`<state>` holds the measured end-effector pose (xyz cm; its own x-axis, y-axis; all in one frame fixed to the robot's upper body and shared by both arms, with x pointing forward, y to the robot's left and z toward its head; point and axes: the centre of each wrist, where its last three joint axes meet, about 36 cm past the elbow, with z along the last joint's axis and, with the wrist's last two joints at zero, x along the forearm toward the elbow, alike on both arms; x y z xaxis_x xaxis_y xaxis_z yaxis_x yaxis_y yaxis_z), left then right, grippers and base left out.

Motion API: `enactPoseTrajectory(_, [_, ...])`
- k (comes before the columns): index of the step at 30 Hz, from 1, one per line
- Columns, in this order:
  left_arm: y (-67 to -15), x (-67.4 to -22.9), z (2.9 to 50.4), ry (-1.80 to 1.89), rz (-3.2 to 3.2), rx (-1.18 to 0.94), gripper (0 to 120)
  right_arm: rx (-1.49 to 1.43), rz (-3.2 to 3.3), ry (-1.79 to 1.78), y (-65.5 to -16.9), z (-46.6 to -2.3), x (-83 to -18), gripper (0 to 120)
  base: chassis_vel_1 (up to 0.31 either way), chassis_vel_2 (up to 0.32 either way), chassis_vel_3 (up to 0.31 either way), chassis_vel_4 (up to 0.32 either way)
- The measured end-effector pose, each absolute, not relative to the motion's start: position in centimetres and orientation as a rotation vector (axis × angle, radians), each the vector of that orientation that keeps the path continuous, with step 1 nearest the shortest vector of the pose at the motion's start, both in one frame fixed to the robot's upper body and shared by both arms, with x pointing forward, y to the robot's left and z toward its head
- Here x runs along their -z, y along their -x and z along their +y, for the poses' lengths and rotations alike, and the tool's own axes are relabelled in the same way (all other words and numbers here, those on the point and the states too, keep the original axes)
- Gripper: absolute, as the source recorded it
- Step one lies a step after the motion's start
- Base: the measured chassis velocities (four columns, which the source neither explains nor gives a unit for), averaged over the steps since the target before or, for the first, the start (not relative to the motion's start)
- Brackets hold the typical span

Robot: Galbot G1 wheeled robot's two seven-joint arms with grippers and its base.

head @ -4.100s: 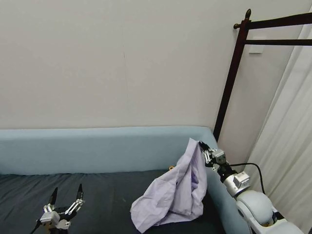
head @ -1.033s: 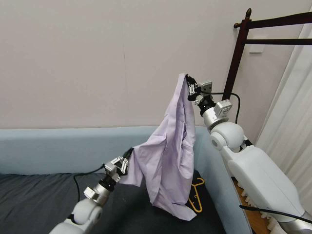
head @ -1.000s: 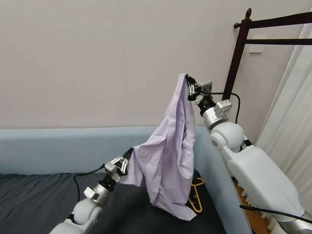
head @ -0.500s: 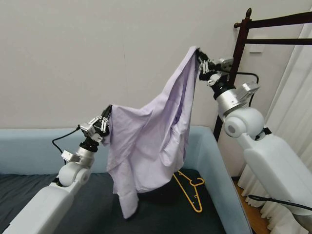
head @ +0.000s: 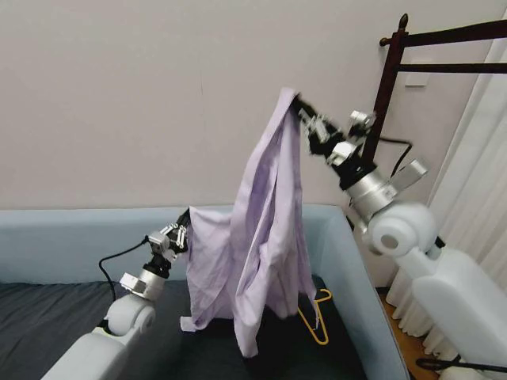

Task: Pick up the clothes from the sofa and hang them on the clothes hanger.

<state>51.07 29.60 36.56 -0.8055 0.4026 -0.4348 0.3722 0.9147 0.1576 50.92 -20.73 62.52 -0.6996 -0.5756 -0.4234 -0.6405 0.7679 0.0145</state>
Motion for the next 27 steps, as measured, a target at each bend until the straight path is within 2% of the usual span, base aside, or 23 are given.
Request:
enactPoseTrajectory(1, [-51.1, -36.6, 29.6, -0.559, 2.604, -0.089, 7, -0.225, 2.565, 0.925, -50.9, -20.7, -62.5, 0, 0.000, 0.000, 0.000, 0.000])
enactPoseTrajectory(4, [-48.5, -33.9, 29.9, -0.549, 2.647, -0.217, 22, -0.211, 2.645, 0.895, -51.3, -19.9, -59.5, 0, 0.000, 0.000, 0.000, 0.000])
enactPoseTrajectory(5, [-48.5, -33.9, 29.9, -0.549, 2.647, -0.217, 22, -0.211, 2.645, 0.895, -51.3, -19.9, -59.5, 0, 0.000, 0.000, 0.000, 0.000])
enactPoseTrajectory(9, [-45.0, -31.6, 32.1, -0.522, 2.698, -0.470, 39, -0.224, 2.650, 0.905, -51.2, -19.3, -59.1, 0, 0.000, 0.000, 0.000, 0.000])
enactPoseTrajectory(10, [-45.0, -31.6, 32.1, -0.522, 2.698, -0.470, 39, -0.224, 2.650, 0.905, -51.2, -19.3, -59.1, 0, 0.000, 0.000, 0.000, 0.000])
enactPoseTrajectory(11, [-44.2, -31.1, 32.6, -0.521, 2.714, -0.500, 45, -0.226, 2.645, 0.906, -51.3, -19.2, -59.2, 0, 0.000, 0.000, 0.000, 0.000])
enactPoseTrajectory(13, [-42.9, -30.6, 33.2, -0.535, 2.705, -0.481, 55, -0.225, 2.635, 0.906, -51.5, -19.1, -59.7, 0, 0.000, 0.000, 0.000, 0.000])
enactPoseTrajectory(14, [-42.9, -30.6, 33.2, -0.535, 2.705, -0.481, 55, -0.225, 2.635, 0.906, -51.5, -19.1, -59.7, 0, 0.000, 0.000, 0.000, 0.000])
enactPoseTrajectory(17, [-41.5, -30.5, 32.1, -0.655, 2.638, -0.381, 68, -0.222, 2.628, 0.896, -51.8, -18.9, -60.2, 0, 0.000, 0.000, 0.000, 0.000])
enactPoseTrajectory(18, [-41.5, -30.5, 32.1, -0.655, 2.638, -0.381, 68, -0.222, 2.628, 0.896, -51.8, -18.9, -60.2, 0, 0.000, 0.000, 0.000, 0.000])
enactPoseTrajectory(21, [-41.3, -30.4, 30.5, -0.849, 2.524, -0.326, 84, -0.221, 2.622, 0.892, -52.0, -18.8, -60.5, 0, 0.000, 0.000, 0.000, 0.000])
enactPoseTrajectory(22, [-41.3, -30.4, 30.5, -0.849, 2.524, -0.326, 84, -0.221, 2.622, 0.892, -52.0, -18.8, -60.5, 0, 0.000, 0.000, 0.000, 0.000])
enactPoseTrajectory(23, [-41.5, -30.2, 29.9, -0.915, 2.491, -0.334, 90, -0.220, 2.623, 0.890, -52.1, -18.9, -60.5, 0, 0.000, 0.000, 0.000, 0.000])
enactPoseTrajectory(27, [-42.0, -29.5, 28.4, -1.069, 2.426, -0.339, 99, -0.218, 2.630, 0.873, -52.4, -19.2, -60.4, 0, 0.000, 0.000, 0.000, 0.000])
